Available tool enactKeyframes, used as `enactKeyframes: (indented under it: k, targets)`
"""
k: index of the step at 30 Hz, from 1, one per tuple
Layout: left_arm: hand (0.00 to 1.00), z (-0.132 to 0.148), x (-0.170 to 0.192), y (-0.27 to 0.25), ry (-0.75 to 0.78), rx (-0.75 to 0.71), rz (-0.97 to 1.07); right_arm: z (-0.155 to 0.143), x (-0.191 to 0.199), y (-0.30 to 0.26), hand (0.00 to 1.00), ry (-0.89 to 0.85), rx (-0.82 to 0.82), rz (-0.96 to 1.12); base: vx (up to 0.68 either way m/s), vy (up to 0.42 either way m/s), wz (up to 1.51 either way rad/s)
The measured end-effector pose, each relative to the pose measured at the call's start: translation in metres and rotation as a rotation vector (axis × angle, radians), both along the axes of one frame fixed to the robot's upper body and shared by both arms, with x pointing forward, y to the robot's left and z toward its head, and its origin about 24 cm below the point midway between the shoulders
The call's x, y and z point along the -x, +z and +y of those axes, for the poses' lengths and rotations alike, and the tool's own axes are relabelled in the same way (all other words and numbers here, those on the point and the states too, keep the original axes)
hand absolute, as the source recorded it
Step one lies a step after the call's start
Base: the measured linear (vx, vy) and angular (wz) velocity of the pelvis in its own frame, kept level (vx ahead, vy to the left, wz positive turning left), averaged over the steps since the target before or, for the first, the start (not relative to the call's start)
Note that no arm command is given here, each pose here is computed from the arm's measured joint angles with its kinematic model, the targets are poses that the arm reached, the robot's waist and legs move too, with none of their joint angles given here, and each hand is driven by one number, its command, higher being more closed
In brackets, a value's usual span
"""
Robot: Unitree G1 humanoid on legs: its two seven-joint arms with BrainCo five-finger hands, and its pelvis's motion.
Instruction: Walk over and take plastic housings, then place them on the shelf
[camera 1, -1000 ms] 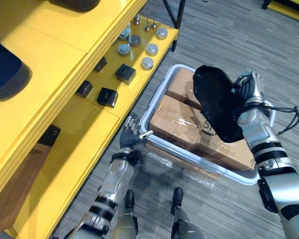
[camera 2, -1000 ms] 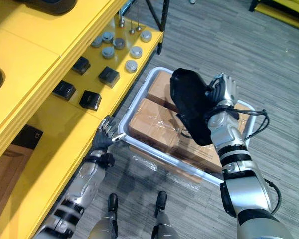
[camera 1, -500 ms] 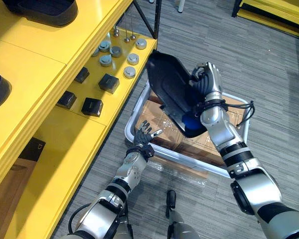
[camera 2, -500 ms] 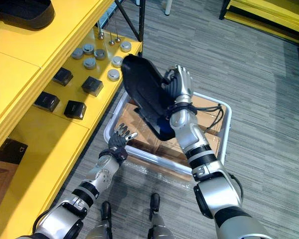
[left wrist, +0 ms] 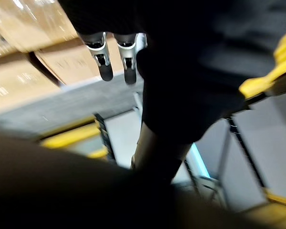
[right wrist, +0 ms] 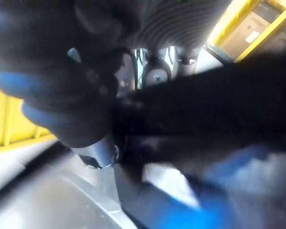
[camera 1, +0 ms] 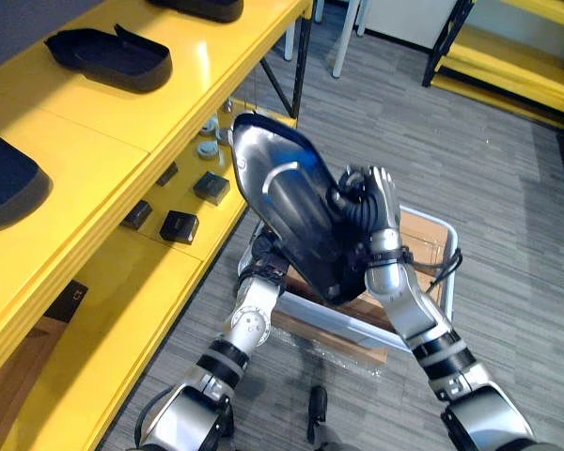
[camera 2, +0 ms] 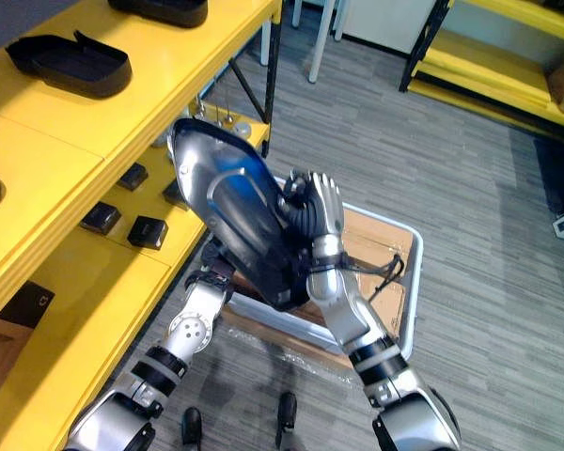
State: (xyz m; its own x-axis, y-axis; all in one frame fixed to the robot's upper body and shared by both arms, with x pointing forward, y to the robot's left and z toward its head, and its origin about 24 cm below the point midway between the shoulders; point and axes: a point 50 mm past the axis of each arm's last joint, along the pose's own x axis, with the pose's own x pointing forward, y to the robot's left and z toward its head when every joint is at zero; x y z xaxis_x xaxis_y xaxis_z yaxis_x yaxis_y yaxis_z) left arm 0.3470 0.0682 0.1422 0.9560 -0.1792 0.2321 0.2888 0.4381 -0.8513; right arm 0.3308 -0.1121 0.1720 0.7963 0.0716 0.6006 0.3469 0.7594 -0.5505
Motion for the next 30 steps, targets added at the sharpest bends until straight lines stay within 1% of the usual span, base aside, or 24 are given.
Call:
enactKeyframes:
  k: [2, 3, 4, 7, 11, 15, 20, 21, 25, 26, 30]
  targets:
    - [0.00, -0.005, 0.009, 0.026, -0.051, 0.042, -0.147, 0.000, 0.004, -0.028, 1.00, 0.003, 0.022, 0.108, 0.05, 0.024, 0.16]
    - [0.00, -0.007, 0.011, 0.030, -0.061, 0.047, -0.172, -0.001, 0.003, -0.034, 1.00, -0.002, 0.027, 0.130, 0.05, 0.032, 0.12]
    - [1.00, -0.008, 0.014, 0.035, -0.071, 0.049, -0.202, -0.001, 0.003, -0.041, 1.00, 0.003, 0.041, 0.167, 0.02, 0.023, 0.05]
    - [1.00, -0.010, 0.015, 0.035, -0.077, 0.037, -0.215, 0.007, 0.006, -0.048, 1.00, 0.033, 0.052, 0.205, 0.00, 0.039, 0.03]
    - [1.00, -0.016, 0.017, 0.029, -0.097, 0.000, -0.202, 0.007, 0.007, -0.052, 1.00, 0.026, 0.042, 0.222, -0.01, 0.035, 0.05]
    - [1.00, -0.016, 0.018, 0.024, -0.095, -0.025, -0.198, 0.010, 0.007, -0.054, 1.00, 0.023, 0.023, 0.244, -0.02, 0.021, 0.01]
    - [1.00, -0.021, 0.024, 0.007, -0.112, -0.088, -0.160, 0.011, 0.007, -0.056, 1.00, 0.028, 0.023, 0.263, -0.02, 0.024, 0.00]
    - [0.00, -0.022, 0.024, 0.006, -0.112, -0.095, -0.160, 0.011, 0.007, -0.056, 1.00, 0.027, 0.021, 0.264, 0.00, 0.037, 0.00]
    - [0.00, -0.023, 0.023, -0.002, -0.116, -0.131, -0.132, 0.011, 0.006, -0.053, 1.00, 0.016, -0.019, 0.261, 0.00, 0.047, 0.00]
    - [0.00, -0.023, 0.021, -0.009, -0.112, -0.154, -0.102, 0.017, 0.008, -0.049, 1.00, 0.037, -0.020, 0.245, 0.01, 0.052, -0.02]
    - [0.00, -0.016, 0.017, -0.013, -0.067, -0.203, -0.076, 0.026, 0.016, -0.053, 1.00, 0.065, -0.042, 0.250, 0.00, 0.056, 0.01]
